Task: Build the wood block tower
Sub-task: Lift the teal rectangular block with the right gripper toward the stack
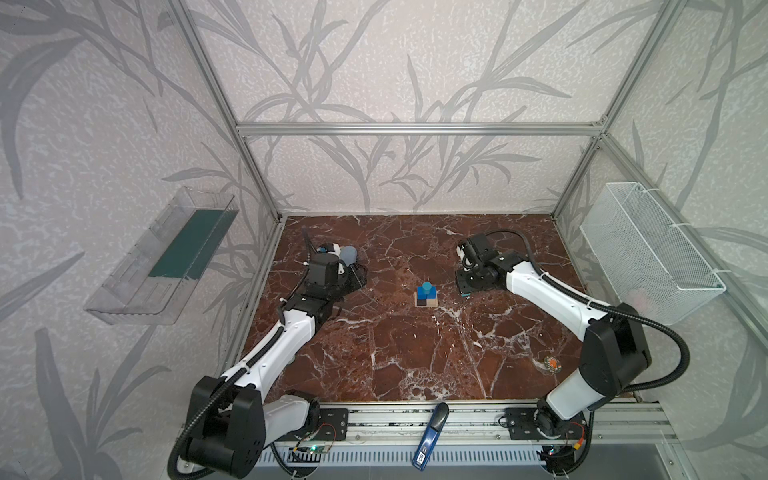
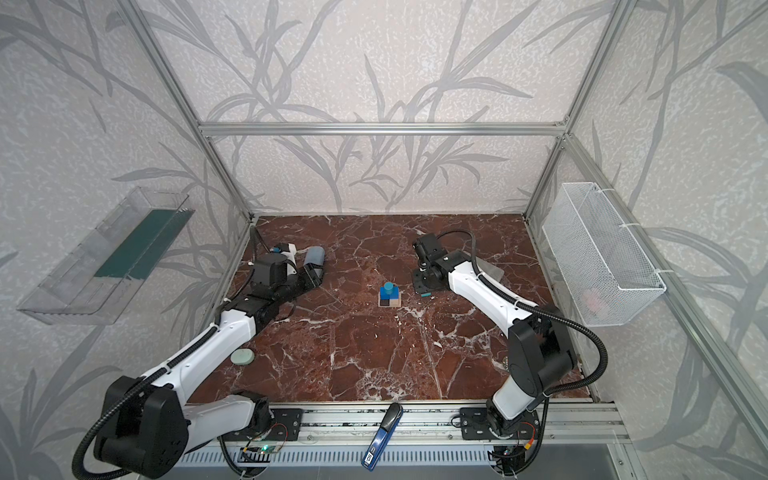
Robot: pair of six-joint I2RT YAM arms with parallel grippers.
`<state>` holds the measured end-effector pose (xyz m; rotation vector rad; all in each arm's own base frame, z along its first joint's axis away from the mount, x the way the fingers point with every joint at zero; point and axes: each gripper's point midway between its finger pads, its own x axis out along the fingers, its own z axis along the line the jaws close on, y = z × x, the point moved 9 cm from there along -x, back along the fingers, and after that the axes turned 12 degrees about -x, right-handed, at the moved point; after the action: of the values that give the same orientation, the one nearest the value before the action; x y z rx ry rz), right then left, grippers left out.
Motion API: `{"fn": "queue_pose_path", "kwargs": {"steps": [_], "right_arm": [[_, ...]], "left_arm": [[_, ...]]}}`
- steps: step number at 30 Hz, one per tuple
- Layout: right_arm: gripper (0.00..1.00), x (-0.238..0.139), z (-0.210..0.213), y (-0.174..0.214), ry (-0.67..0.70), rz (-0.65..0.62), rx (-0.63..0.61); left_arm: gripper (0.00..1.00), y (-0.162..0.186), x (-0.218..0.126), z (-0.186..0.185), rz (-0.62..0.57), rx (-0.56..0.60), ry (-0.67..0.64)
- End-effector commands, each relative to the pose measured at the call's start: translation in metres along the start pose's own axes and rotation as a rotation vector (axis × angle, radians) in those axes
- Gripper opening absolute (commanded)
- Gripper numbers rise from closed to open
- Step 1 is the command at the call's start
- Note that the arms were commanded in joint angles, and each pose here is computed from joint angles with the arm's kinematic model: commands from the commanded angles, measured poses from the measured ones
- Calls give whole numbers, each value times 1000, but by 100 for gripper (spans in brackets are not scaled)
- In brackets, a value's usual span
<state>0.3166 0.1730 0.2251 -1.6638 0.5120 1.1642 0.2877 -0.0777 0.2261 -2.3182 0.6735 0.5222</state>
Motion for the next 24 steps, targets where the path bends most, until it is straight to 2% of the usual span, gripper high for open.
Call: {"fn": "queue_pose_path", "kwargs": {"steps": [1, 6, 16, 24], "right_arm": [[22, -16, 2, -17, -47, -30, -169], [22, -28, 10, -46, -133, -75, -304], [18, -24, 24, -89, -277, -121, -516], [11, -29, 40, -105, -343, -151, -698]], "left_arm": [[54, -3, -8, -1, -25, 1, 12], [54, -3, -9, 0, -26, 1, 9], [54, -4, -8, 2, -38, 7, -11], [54, -5, -7, 3, -39, 9, -29]]}}
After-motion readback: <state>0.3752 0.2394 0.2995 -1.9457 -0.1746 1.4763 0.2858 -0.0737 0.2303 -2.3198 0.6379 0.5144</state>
